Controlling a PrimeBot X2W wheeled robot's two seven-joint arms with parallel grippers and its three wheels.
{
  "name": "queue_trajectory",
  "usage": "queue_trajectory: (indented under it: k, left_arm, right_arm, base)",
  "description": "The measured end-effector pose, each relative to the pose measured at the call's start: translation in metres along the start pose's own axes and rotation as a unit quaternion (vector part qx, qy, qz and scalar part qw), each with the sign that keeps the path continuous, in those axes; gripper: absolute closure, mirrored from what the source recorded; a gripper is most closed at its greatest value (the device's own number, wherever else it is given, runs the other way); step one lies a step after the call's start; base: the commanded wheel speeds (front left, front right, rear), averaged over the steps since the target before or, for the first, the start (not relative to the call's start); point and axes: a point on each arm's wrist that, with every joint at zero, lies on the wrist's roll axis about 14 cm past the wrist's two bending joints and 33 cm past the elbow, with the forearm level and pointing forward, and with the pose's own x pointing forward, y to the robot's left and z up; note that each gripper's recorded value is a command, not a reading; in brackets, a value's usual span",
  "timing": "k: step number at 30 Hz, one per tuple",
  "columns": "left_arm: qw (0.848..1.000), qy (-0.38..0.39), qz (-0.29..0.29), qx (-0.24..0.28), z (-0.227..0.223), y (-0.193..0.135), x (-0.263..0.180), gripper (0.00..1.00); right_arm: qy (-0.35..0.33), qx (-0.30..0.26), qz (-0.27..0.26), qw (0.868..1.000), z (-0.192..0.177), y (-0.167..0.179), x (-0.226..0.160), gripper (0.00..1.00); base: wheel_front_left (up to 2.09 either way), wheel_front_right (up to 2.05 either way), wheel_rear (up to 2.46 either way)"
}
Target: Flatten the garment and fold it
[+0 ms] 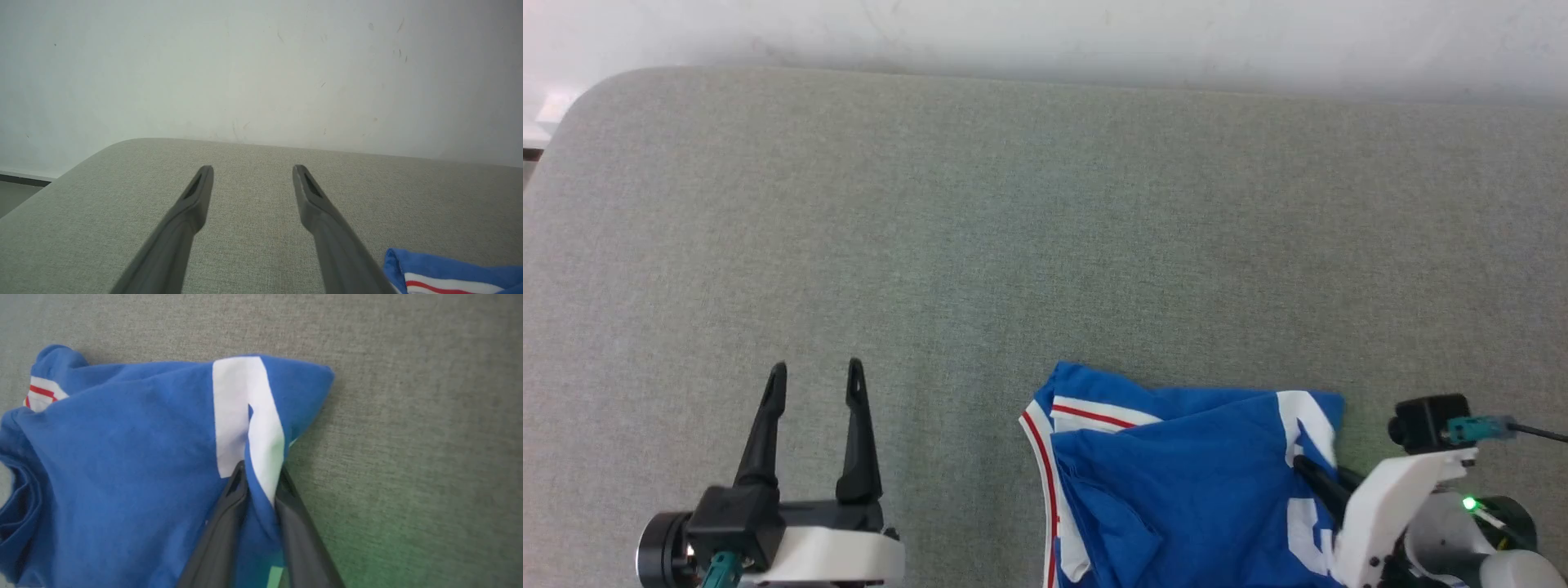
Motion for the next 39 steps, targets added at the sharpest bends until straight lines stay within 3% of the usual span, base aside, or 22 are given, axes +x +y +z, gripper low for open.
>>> queue_trajectory:
  k: [9,20,28,39]
  left_arm:
    - [0.999,-0.029,-0.038,-0.003,0.015,-0.022,0.012,0.00]
    - [0.993,-0.044,-0.106,-0.004,0.020,-0.064,0.039,0.00]
    - [0.985,-0.052,-0.162,-0.002,0.018,-0.105,0.064,0.00]
    - [0.975,-0.040,-0.217,0.003,-0.010,-0.150,0.098,0.00]
  right_arm:
    - [-0.030,-0.010,-0.002,0.999,0.025,-0.001,-0.007,1.00]
    - [-0.088,-0.062,-0.092,0.990,0.088,-0.067,-0.045,1.00]
    - [-0.105,-0.113,-0.191,0.970,0.127,-0.133,-0.086,1.00]
    - [-0.062,-0.138,-0.330,0.932,0.147,-0.233,-0.131,1.00]
  base:
    - [0.00,0.00,0.00]
    - [0.00,0.00,0.00]
    - [0.00,0.00,0.00]
    - [0.00,0.00,0.00]
